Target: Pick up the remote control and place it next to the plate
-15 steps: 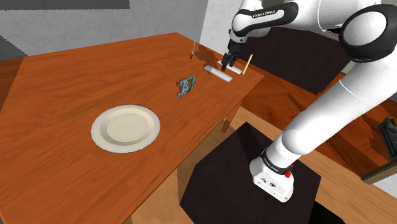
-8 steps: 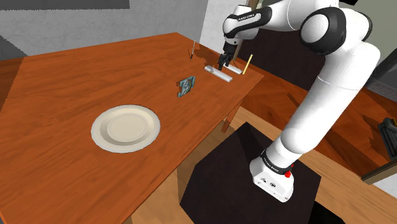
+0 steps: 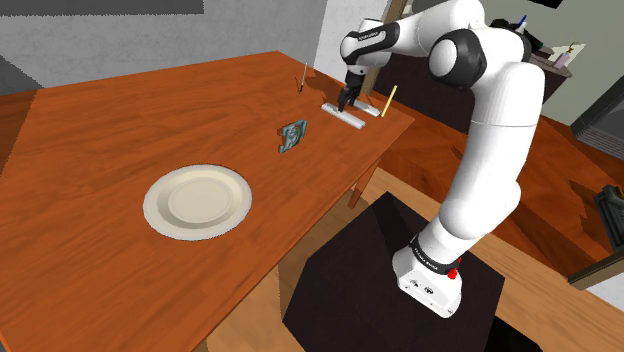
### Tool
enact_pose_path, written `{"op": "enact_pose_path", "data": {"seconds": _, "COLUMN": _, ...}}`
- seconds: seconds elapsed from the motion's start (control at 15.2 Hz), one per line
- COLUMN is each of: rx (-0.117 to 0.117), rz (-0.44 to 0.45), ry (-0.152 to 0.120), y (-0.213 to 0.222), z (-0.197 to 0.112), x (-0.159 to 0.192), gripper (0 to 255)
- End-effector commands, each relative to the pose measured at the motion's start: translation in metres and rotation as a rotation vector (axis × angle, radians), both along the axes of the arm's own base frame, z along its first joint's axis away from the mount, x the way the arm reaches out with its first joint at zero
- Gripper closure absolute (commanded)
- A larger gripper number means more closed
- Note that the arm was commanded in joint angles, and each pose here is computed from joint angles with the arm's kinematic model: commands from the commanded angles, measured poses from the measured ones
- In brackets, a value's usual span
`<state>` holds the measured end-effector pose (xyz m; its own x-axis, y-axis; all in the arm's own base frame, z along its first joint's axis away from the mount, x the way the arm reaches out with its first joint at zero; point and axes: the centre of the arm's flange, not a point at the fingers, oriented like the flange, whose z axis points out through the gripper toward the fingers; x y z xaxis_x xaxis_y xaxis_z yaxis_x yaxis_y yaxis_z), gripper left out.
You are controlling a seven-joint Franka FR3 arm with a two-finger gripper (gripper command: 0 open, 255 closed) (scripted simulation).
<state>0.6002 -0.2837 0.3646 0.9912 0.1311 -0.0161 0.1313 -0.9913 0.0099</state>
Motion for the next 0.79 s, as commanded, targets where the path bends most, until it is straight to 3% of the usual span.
{"op": "enact_pose_path", "data": {"seconds": 0.0, "rx": 0.000, "rz": 0.001, "ry": 0.000, "y": -0.002, "z": -0.010, "x": 0.002, "gripper": 0}}
{"op": "enact_pose_path", "data": {"seconds": 0.33, "rx": 0.000, "rz": 0.001, "ry": 0.000, "y": -0.002, "z": -0.034, "x": 0.002, "gripper": 0}}
{"op": "enact_pose_path", "data": {"seconds": 0.73, "rx": 0.000, "rz": 0.001, "ry": 0.000, "y": -0.002, "z": -0.034, "x": 0.002, "gripper": 0}}
